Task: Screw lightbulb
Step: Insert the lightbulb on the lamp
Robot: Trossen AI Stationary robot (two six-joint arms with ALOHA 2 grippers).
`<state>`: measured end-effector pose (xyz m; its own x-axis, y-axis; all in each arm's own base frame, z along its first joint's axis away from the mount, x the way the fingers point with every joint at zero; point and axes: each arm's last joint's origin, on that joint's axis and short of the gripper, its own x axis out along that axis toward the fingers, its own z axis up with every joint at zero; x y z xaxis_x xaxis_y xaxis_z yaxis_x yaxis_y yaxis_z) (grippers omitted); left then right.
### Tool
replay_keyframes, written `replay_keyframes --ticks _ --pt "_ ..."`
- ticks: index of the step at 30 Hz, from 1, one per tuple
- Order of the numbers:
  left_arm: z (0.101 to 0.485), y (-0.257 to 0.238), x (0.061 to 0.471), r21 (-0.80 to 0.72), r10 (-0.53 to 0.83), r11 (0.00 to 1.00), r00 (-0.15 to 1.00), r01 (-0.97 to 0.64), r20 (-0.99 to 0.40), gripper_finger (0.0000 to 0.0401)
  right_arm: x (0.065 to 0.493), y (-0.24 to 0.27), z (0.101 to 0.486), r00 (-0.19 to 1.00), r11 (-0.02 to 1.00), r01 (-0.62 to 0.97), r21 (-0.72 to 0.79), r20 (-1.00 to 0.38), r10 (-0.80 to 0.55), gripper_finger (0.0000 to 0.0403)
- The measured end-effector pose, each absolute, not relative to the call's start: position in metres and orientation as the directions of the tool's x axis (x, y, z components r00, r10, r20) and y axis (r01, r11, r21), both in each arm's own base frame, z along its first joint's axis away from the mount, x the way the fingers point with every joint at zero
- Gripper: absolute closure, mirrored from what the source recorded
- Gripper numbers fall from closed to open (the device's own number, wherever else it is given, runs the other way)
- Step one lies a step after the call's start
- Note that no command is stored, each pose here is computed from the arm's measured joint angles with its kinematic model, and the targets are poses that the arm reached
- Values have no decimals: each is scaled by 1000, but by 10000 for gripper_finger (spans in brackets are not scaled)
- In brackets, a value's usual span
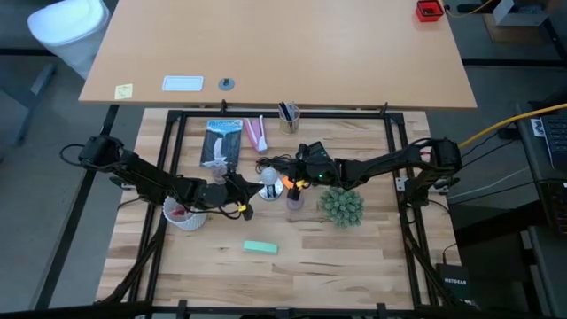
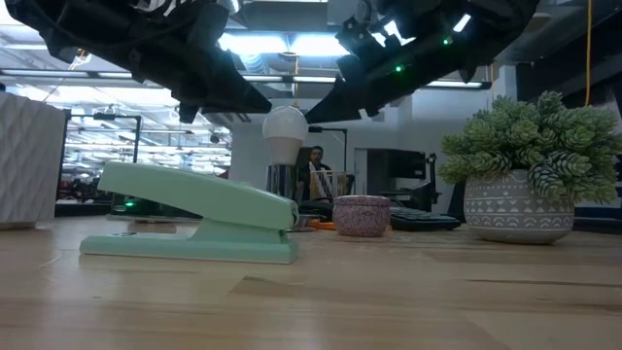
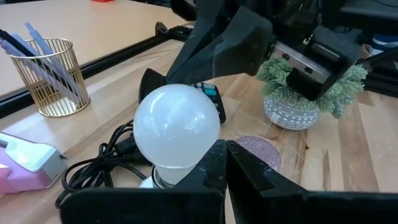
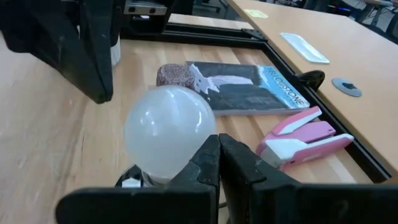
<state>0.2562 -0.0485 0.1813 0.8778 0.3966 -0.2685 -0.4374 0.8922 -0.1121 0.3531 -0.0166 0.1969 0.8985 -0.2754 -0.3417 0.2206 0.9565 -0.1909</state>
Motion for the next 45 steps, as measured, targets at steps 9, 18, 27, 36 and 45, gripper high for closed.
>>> replay_keyframes --ticks 9,18,27,36,45 --pt "181 -41 257 -105 422 880 864 -463 -274 401 353 -16 197 906 964 198 -179 -343 -249 391" --pt "181 -38 258 -93 432 877 859 -471 -275 401 354 -15 197 914 975 172 -144 -347 -212 391" --pt "179 -37 256 -72 466 860 836 -505 -290 401 353 -14 196 919 984 143 -102 -355 -171 391" --pt "178 -36 255 -53 505 840 814 -540 -286 401 353 -13 196 923 991 106 -79 -363 -127 391" --pt "178 -34 255 -46 550 812 788 -582 -278 401 353 -8 196 929 999 10 -43 -369 -25 391"
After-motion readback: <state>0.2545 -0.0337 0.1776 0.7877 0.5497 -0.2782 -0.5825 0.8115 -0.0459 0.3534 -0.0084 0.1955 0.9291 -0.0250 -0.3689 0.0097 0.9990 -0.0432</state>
